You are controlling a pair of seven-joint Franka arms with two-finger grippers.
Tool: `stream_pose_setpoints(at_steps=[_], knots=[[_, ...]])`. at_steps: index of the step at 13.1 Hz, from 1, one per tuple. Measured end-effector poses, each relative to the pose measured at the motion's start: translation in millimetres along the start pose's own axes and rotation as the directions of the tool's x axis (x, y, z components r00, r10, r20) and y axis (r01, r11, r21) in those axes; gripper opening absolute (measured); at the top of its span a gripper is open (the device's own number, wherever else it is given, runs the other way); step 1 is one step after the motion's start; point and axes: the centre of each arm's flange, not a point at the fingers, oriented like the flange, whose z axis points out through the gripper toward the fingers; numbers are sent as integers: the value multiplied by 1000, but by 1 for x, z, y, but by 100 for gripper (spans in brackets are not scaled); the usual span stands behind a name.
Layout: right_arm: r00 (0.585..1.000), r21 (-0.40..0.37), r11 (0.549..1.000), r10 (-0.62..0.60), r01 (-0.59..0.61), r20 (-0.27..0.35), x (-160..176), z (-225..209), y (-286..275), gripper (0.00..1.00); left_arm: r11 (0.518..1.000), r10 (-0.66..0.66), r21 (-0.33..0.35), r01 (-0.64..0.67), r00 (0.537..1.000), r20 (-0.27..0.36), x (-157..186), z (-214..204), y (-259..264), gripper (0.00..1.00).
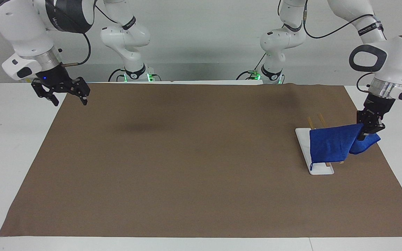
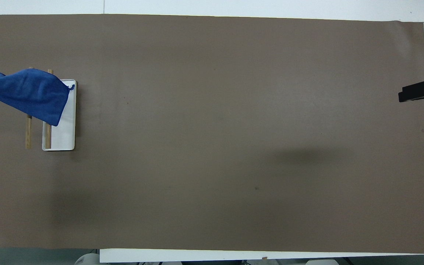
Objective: Right arm passes towel to left arm to hang
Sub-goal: 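Drape the towel over the wooden sticks and open the left gripper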
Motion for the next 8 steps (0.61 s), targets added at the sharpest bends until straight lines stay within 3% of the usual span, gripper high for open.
stream_pose_setpoints(at_steps=[6,8], knots=[[1000,0,1000,-1,1,0,0,0,-1,100,999,-31,40,31,999,5,6,5,-31,6],[1000,0,1000,-1,1,0,0,0,-1,100,998,-46,44,46,999,2,14,2,-34,26]])
